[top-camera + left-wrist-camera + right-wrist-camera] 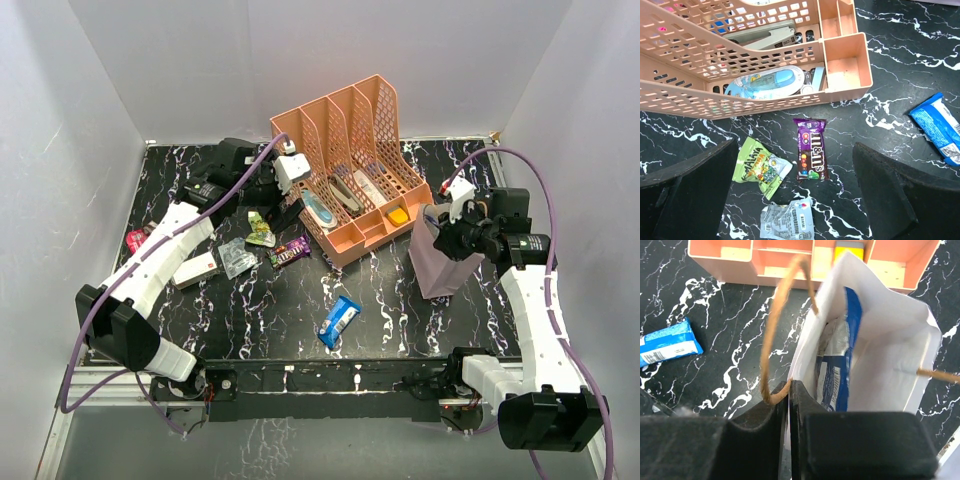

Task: Place the snacks into the paper bag
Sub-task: Adjust the paper bag at the center of the board.

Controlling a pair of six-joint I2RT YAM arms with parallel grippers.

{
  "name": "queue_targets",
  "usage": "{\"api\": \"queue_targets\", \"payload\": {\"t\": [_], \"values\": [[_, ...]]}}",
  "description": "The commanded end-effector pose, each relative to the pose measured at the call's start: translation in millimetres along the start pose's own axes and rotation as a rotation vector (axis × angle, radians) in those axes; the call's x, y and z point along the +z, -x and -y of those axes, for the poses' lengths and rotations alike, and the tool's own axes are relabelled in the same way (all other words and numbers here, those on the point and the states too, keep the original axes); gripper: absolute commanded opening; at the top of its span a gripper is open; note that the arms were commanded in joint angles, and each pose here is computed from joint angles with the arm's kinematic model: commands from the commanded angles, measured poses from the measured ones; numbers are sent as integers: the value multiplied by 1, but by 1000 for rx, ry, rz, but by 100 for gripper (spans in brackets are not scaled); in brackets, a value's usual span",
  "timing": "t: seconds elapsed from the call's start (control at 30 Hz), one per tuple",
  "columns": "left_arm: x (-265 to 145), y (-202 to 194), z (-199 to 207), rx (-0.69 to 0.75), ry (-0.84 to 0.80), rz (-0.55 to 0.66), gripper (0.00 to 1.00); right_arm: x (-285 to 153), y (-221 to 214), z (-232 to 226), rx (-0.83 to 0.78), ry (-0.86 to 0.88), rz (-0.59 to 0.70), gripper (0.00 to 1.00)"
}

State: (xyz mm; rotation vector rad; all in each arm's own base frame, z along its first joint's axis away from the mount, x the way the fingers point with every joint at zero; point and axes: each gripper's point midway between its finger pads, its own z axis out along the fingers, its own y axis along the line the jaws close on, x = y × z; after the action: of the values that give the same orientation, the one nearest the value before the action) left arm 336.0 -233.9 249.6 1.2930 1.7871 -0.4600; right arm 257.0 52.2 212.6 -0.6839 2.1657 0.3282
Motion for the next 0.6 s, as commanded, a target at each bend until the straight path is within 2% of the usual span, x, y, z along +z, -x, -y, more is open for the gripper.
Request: {"api": "queue_targets", "payload": {"t": [0.0,0.27,0.57], "values": [[-10,1,-10,-3,83,6,97,-4,21,-5,-38,35,80,8],[-11,-18,-34,-73,252,-41,97,-11,21,-33,-111,173,111,8],[-12,-51,-30,-143,248,-77,98,-16,28,-61,-274,341,204,8]]}}
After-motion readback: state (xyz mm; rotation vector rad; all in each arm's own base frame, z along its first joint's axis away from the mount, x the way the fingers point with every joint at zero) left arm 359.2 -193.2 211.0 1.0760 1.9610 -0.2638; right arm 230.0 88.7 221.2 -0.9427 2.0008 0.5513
